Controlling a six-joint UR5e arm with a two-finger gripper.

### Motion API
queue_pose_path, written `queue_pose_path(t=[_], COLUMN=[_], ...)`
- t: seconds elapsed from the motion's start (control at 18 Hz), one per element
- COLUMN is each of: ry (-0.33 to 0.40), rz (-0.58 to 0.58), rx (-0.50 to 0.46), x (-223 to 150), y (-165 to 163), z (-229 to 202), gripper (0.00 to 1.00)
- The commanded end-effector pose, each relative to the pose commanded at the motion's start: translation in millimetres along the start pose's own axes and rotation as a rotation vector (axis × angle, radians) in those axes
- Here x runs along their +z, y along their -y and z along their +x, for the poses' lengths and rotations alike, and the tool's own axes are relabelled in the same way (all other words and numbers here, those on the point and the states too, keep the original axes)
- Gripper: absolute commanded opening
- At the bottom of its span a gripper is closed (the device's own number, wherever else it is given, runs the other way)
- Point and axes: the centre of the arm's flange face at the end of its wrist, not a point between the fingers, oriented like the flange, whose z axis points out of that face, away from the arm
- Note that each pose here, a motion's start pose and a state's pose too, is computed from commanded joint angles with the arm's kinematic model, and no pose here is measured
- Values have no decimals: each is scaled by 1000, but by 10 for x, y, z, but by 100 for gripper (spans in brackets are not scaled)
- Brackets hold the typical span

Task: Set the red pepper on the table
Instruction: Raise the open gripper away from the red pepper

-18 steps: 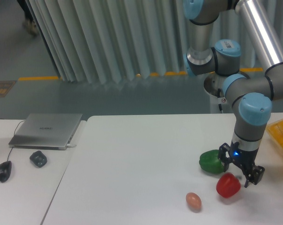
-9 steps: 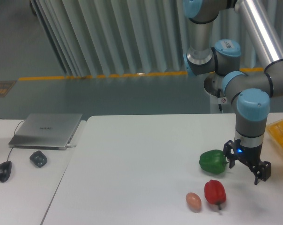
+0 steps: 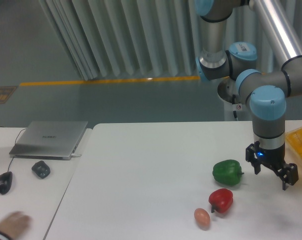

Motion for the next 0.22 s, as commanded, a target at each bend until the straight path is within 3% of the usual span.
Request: queue_pose_path(t=[0.22], ry=[-8], rz=[2], rx=[2], x=[28], y=[-2], z=[18], gripper=[100])
